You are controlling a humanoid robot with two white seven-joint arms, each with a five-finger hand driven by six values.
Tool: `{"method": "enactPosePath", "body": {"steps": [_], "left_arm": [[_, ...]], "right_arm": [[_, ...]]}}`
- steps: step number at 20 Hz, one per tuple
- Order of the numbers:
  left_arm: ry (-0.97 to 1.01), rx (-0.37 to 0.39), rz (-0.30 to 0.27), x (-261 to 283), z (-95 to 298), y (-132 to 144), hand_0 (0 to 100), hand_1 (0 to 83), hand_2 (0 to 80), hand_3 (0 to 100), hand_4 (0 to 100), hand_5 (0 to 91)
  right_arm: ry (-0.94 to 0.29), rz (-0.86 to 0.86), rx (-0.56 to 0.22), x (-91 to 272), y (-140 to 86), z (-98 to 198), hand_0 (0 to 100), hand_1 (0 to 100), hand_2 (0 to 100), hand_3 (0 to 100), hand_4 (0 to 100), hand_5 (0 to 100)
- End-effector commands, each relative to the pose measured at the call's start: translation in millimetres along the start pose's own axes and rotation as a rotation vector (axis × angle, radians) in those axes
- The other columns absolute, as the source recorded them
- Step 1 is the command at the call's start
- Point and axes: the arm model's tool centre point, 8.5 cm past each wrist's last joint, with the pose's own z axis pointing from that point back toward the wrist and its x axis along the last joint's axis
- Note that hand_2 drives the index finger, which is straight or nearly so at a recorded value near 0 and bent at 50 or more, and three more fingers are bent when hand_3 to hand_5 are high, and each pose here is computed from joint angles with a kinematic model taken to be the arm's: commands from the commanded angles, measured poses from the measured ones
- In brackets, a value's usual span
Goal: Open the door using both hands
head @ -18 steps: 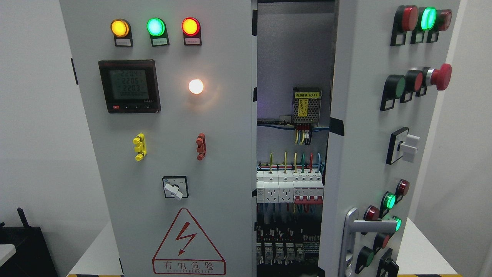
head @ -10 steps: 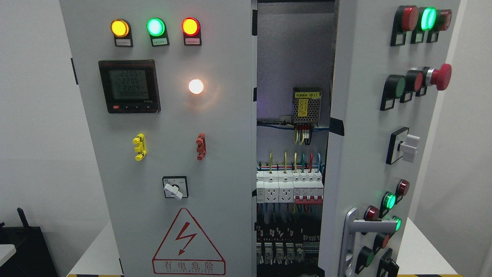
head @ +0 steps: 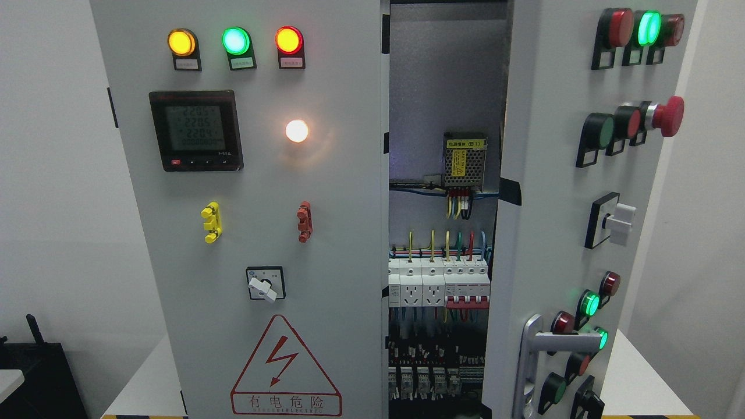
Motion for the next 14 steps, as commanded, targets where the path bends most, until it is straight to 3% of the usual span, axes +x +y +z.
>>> {"method": "enactPosePath", "body": {"steps": [1, 4, 9, 14], "left_arm": [[-0.316, -0.098, -0.134, 64.6, 53.4, -10.4, 0, 0.0, 0.0, 0, 4, 0.0], [-0.41, -0.148, -0.163, 73.3, 92.8, -28.3, 0, 0.0, 0.0, 0, 4, 0.0], [-0.543, -0.181, -0.257, 86.9, 151.6, -30.6, 0, 0.0, 0.0, 0, 4, 0.0], [-0.66, -0.183, -0.31, 109.9, 195.0, -9.2, 0, 0.0, 0.0, 0, 4, 0.0]], "right_arm": [[0.001, 0.0, -0.001, -0.1, -0.3, 0.0, 0, 0, 0, 0, 0, 0], [0.001, 0.0, -0.001, -0.1, -0.3, 0.0, 0, 0, 0, 0, 0, 0], [0.001, 0.0, -0.001, -0.1, -0.3, 0.0, 0, 0, 0, 0, 0, 0], [0.001, 0.0, -0.001, -0.1, -0.3, 0.0, 0, 0, 0, 0, 0, 0]]}}
